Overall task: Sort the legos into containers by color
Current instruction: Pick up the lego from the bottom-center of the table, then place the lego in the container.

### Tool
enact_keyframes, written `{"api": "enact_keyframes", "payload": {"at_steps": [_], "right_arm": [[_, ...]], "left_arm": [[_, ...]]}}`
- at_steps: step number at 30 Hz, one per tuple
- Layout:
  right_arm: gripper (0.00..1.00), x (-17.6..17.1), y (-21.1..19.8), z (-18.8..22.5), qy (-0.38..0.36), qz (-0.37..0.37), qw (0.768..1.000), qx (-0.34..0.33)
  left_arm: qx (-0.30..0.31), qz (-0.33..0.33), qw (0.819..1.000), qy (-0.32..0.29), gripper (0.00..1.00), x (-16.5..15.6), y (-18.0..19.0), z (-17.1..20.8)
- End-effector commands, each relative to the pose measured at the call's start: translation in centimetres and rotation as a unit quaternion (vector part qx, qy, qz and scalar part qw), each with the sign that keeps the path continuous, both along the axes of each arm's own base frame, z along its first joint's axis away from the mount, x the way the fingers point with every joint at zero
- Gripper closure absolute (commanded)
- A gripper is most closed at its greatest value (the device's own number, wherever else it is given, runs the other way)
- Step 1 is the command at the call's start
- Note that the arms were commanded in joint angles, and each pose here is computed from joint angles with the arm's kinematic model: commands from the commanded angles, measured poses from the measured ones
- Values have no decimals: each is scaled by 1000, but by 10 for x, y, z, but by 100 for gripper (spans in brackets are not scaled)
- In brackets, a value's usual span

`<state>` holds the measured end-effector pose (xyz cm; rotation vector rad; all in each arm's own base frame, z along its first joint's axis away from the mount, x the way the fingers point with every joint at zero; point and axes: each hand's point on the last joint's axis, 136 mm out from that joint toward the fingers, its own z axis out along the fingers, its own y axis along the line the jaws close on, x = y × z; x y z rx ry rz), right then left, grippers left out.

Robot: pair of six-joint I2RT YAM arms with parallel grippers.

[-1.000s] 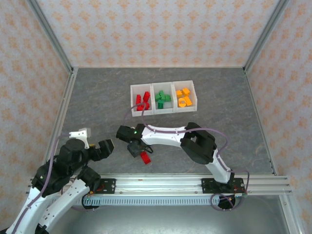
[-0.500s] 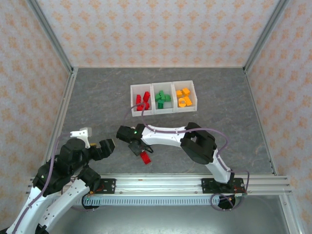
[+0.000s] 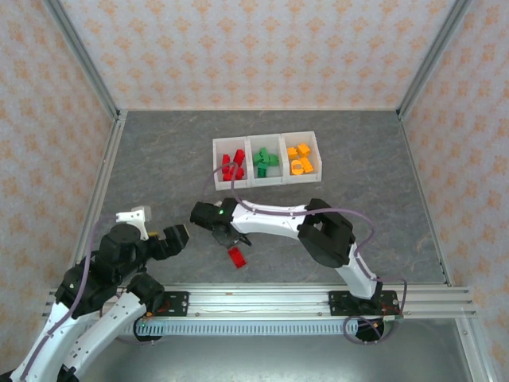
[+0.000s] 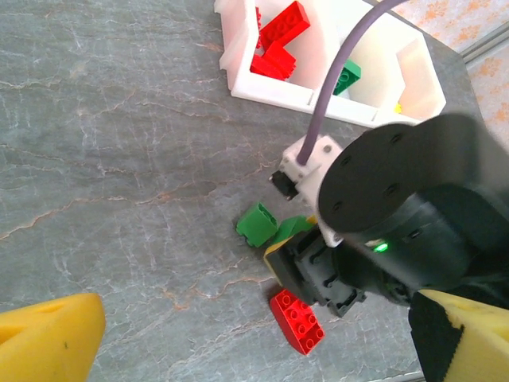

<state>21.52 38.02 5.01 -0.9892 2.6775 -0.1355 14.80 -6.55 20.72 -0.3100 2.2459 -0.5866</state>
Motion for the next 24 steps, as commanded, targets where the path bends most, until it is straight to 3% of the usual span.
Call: {"api": "enact_keyframes", "payload": {"at_steps": [1,7,13,24], "right_arm": [[63,26,-5,70,-54,-11,998,39],[64,80,-25,124,-99,-53,990,89],[65,151,-67,149,-142,-116,977,109],[65,235,-98,118,-135,-184,961,157]], "left_arm": [[3,-5,1000,-24,1,9,-3,12],[2,-7,1000,-24,1,15,-8,12],[5,-8,1000,-21,1,19,-10,14],[11,-6,1000,-23,1,26,-12,17]]}}
